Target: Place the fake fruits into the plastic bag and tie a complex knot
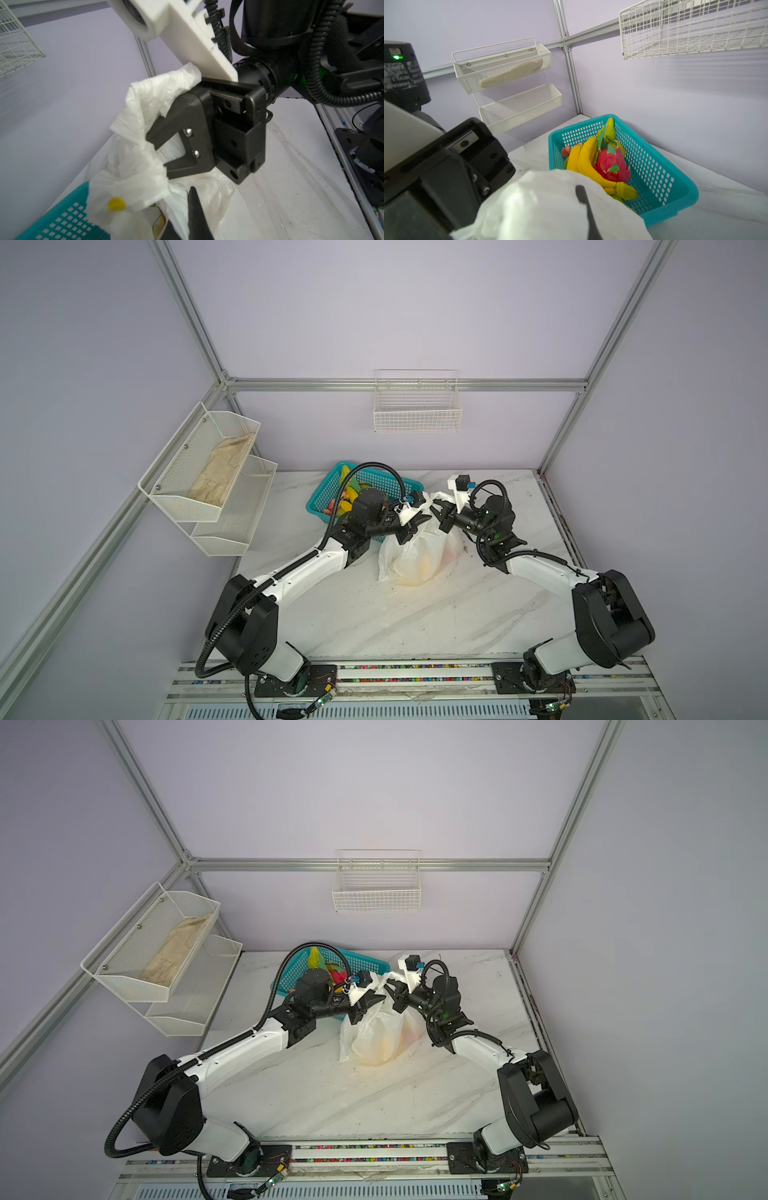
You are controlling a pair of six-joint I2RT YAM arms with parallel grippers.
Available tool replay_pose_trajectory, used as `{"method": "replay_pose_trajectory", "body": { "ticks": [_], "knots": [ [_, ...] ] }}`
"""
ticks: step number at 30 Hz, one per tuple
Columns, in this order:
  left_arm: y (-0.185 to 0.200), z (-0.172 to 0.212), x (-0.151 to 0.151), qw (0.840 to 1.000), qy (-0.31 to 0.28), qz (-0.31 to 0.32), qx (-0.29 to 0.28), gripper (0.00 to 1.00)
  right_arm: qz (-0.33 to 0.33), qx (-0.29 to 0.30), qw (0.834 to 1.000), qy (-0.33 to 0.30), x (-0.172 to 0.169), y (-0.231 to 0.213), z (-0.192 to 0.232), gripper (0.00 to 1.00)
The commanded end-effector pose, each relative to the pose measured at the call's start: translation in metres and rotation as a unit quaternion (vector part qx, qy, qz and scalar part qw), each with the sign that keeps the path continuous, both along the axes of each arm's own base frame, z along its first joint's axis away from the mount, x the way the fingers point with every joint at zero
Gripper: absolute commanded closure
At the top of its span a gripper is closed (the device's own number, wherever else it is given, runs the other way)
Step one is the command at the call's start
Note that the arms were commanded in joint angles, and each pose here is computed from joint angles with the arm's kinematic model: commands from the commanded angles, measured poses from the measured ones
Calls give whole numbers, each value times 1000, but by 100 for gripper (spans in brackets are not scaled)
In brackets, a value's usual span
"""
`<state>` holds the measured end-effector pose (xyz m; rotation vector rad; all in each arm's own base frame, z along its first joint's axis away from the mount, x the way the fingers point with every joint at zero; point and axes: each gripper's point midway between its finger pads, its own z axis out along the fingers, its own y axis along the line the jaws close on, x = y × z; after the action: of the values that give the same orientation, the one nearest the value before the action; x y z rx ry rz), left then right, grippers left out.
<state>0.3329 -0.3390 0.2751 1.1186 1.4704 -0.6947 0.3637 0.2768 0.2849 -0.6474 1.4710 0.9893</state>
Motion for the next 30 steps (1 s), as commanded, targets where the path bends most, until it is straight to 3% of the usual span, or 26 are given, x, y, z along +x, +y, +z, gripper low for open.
{"method": "replay_pose_trajectory", "body": {
  "ticks": [1, 15, 20, 26, 30],
  "knots": [
    [-1, 6, -7, 999, -13, 19, -39, 87, 35, 48, 998, -27, -13, 6, 22, 100],
    [21, -35, -10, 997, -8, 80, -23, 60, 76, 34, 997, -11, -25, 12, 3, 100],
    [27, -20, -16, 996, -22, 84, -32, 57, 88, -4, 996, -11, -28, 15, -9, 100],
    [31, -31, -14, 995, -28, 95, -22, 53, 99, -44, 994, -16, -36, 15, -21, 94],
    [30, -39, -12, 995, -27, 95, -14, 51, 115, -39, 992, -22, -42, 16, -20, 90]
  ]
}}
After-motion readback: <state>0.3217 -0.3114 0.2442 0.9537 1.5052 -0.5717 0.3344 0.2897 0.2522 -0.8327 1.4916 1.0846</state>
